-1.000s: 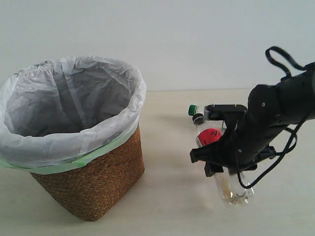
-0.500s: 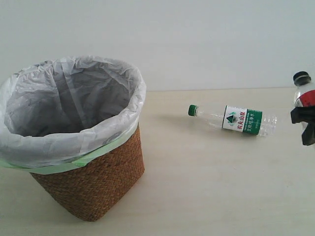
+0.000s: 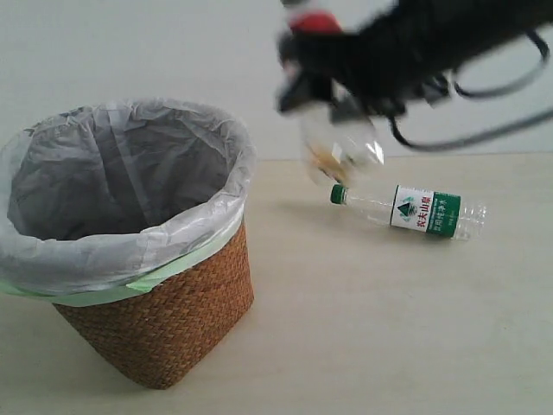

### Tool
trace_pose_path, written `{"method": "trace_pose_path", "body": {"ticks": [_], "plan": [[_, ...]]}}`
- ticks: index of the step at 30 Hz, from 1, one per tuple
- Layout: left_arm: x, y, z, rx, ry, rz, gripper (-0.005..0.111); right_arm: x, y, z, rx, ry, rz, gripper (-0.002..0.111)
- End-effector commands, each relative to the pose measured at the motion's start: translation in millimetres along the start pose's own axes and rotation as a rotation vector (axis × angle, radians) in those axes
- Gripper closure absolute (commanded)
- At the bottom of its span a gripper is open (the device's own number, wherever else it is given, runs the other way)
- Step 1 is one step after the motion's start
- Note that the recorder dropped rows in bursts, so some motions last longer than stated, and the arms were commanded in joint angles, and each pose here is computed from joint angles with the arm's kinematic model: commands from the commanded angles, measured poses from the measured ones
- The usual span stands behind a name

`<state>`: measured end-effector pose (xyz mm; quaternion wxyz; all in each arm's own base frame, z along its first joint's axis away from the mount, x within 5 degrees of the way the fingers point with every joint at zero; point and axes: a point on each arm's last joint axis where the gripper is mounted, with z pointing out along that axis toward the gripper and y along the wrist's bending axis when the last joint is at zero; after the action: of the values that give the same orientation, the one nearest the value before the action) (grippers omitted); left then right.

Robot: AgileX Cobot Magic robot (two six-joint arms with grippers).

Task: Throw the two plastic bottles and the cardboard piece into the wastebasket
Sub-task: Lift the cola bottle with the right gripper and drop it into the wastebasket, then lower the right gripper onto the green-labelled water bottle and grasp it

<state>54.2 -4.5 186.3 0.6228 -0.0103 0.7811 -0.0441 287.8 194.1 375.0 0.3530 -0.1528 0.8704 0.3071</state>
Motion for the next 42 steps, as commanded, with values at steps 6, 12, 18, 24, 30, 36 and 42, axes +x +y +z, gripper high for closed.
{"method": "trace_pose_path", "body": {"ticks": [6,12,18,24,30,36,42], "plan": [[1,0.2,0,-0.002,-0.002,-0.002,0.103,-34,38,-10,0.203,0.072,-0.046,0.038],[1,0.2,0,-0.002,-0.002,-0.002,0.103,-28,17,2,0.4,0.156,-0.088,0.038],[1,0.2,0,-0.002,-0.002,-0.002,0.103,-28,-17,3,0.65,0.243,-0.17,0.038],[1,0.2,0,-0.002,-0.002,-0.002,0.103,-36,-99,7,0.68,0.365,-0.099,0.038],[1,0.2,0,-0.002,-0.002,-0.002,0.103,-21,-173,47,0.644,0.58,-0.268,0.038],[1,0.2,0,-0.002,-0.002,-0.002,0.103,-7,-203,99,0.586,0.595,-0.449,0.038],[1,0.2,0,-0.002,-0.002,-0.002,0.103,-1,-219,122,0.591,0.582,-0.555,0.038]]}}
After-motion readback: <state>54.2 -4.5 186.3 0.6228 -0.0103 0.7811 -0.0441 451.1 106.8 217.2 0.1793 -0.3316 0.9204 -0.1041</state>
